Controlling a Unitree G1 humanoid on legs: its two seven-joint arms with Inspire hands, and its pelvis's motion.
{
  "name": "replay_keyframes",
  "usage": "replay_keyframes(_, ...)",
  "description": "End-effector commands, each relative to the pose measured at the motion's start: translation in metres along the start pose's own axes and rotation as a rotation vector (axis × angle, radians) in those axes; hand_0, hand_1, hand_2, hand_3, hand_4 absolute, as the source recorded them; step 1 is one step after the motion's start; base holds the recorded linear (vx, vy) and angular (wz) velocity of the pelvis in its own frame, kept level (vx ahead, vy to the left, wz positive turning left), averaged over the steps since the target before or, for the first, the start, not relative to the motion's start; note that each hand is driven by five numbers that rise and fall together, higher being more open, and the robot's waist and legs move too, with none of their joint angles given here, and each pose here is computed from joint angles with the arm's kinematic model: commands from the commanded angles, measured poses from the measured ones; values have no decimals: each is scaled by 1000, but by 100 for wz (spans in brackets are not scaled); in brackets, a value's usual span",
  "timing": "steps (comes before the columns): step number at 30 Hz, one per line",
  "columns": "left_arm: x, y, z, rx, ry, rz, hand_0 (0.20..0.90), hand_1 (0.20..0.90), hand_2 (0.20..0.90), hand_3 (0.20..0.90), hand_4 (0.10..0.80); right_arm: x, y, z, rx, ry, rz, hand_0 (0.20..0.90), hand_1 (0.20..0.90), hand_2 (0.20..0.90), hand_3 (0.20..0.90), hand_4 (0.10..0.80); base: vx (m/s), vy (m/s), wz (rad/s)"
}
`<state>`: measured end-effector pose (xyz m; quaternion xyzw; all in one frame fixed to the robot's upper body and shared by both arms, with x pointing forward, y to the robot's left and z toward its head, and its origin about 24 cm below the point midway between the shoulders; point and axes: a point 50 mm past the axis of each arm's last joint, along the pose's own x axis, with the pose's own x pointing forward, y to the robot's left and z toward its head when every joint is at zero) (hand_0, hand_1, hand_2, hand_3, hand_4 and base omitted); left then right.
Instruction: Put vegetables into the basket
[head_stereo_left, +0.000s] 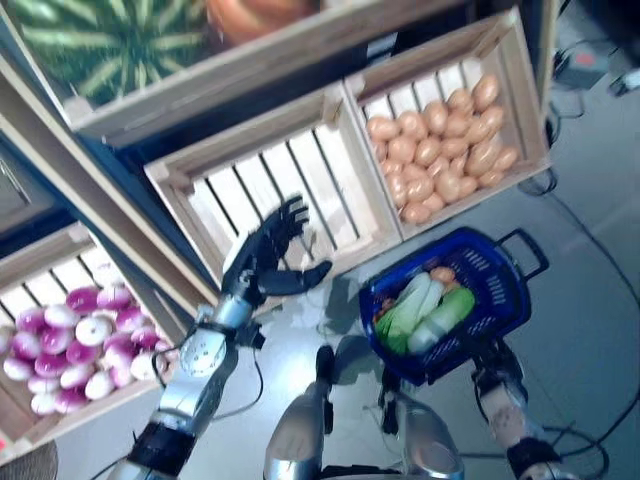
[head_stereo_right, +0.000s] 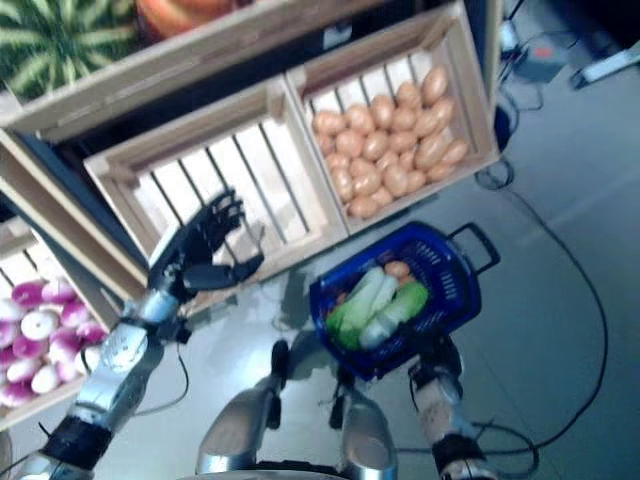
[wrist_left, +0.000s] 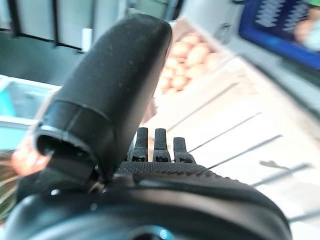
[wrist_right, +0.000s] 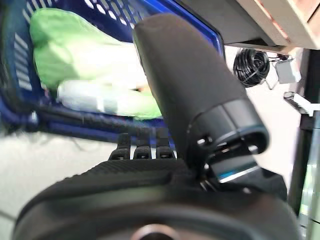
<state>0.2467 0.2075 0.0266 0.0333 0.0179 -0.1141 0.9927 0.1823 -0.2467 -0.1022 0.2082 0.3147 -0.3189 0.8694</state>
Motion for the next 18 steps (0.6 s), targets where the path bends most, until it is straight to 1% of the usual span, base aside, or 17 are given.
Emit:
replay_keyframes(1, -9, -6, -32, 59, 116, -30, 900, 900, 900, 900, 800, -3, -17, -15, -160, 62, 90, 900, 900, 900, 900, 800, 153, 50, -13)
replay_keyframes(2, -12, -6, -41, 81, 150, -23, 900, 900, 900, 900, 800, -4, -21, -23, -180, 101, 102, 900, 900, 900, 900, 800, 154, 48, -24)
replay_keyframes(4, -23, -5, -65, 103, 269, -18, 900, 900, 900, 900, 800, -8, -30, -40, -259, 170, 106, 900, 900, 900, 900, 800, 125, 36, -17)
replay_keyframes(5, -25, -5, -70, 108, 289, -11, 900, 900, 900, 900, 800, -8, -32, -43, -272, 186, 104, 900, 900, 900, 900, 800, 124, 41, -8)
replay_keyframes(6, -36, -5, -95, 113, 421, 3, 900, 900, 900, 900, 800, -13, -42, -59, -341, 275, 119, 900, 900, 900, 900, 800, 88, 32, -4)
replay_keyframes(7, -37, -5, -96, 116, 426, 3, 900, 900, 900, 900, 800, -13, -43, -60, -348, 282, 123, 900, 900, 900, 900, 800, 101, 37, -3)
replay_keyframes(9, -45, -5, -114, 132, 534, 3, 900, 900, 900, 900, 800, -16, -48, -71, -449, 345, 151, 900, 900, 900, 900, 800, 56, 23, -8)
replay_keyframes(11, -56, -6, -130, 133, 634, 9, 900, 900, 900, 900, 800, -20, -54, -79, -496, 395, 147, 900, 900, 900, 900, 800, 63, 30, -13)
replay_keyframes(13, -69, -8, -146, 164, 734, 5, 900, 900, 900, 900, 800, -22, -64, -86, -509, 447, 106, 900, 900, 900, 900, 800, 72, 22, -14)
replay_keyframes(15, -77, -11, -153, 182, 791, 7, 900, 900, 900, 900, 800, -23, -70, -89, -513, 468, 89, 900, 900, 900, 900, 800, 72, 15, -7)
replay_keyframes(16, -85, -11, -161, 179, 855, 42, 900, 900, 900, 900, 800, -24, -72, -90, -508, 476, 83, 900, 900, 900, 900, 800, 73, 13, -5)
replay_keyframes(17, -87, -11, -162, 170, 865, 46, 900, 900, 900, 900, 800, -24, -72, -90, -508, 477, 85, 900, 900, 900, 900, 800, 86, 21, -11)
replay_keyframes(18, -94, -14, -167, 141, 914, 56, 900, 900, 900, 900, 800, -23, -71, -90, -500, 473, 94, 900, 900, 900, 900, 800, 42, 14, -10)
